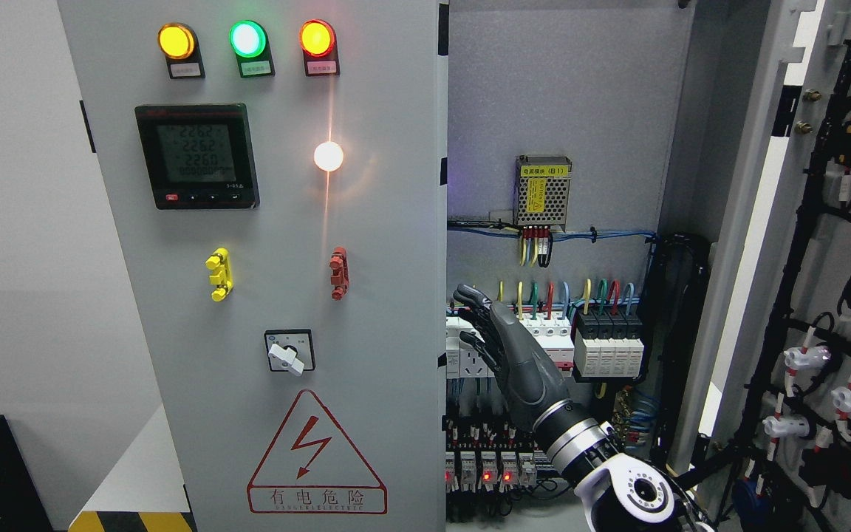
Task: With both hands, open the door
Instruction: 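Pull the lamp door edge toward the robot with the right hand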
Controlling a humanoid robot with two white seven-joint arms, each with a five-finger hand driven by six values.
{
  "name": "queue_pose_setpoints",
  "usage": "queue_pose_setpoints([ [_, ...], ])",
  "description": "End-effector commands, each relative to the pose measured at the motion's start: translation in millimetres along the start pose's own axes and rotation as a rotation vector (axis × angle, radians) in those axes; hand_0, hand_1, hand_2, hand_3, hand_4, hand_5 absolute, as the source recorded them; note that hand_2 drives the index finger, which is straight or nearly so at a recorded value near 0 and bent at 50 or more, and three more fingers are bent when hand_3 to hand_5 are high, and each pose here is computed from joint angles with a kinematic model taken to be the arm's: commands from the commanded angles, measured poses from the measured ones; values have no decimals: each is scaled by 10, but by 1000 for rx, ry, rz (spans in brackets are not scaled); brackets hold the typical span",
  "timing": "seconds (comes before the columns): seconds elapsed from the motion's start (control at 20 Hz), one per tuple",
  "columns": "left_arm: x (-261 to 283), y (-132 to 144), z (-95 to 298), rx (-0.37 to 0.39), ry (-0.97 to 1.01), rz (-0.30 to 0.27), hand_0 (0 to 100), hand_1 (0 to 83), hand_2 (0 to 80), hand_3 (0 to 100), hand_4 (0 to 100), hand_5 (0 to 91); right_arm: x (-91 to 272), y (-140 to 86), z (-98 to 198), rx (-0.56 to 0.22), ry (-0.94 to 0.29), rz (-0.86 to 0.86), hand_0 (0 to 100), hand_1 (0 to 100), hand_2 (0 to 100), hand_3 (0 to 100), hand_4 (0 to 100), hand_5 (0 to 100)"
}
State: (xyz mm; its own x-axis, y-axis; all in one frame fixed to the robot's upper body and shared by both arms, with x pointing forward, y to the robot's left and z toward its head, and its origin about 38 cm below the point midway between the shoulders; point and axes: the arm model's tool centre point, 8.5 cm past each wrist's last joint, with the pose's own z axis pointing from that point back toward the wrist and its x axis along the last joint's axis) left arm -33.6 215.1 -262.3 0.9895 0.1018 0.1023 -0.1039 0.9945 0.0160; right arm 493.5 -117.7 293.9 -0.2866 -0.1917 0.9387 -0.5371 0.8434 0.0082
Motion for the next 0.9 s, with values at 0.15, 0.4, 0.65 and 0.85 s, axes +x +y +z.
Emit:
queue_pose_setpoints([
  [0.15,64,-10,-11,-7,-19,-31,0,0,0,0,0,0,-34,-176,-11,0,27,-21,191,0,0,0,0,0],
  [0.4,64,-10,-11,-7,-19,-31,0,0,0,0,0,0,-62,-175,-25,52,39,-22,191,0,0,0,0,0],
  [0.65,64,-10,-11,-7,-19,-31,0,0,0,0,0,0,-25,-192,-71,68,37,-17,191,0,0,0,0,0],
  [0.85,64,-10,-11,-7,-19,-31,0,0,0,0,0,0,-48,-156,-74,122,44,-22,191,0,0,0,0,0],
])
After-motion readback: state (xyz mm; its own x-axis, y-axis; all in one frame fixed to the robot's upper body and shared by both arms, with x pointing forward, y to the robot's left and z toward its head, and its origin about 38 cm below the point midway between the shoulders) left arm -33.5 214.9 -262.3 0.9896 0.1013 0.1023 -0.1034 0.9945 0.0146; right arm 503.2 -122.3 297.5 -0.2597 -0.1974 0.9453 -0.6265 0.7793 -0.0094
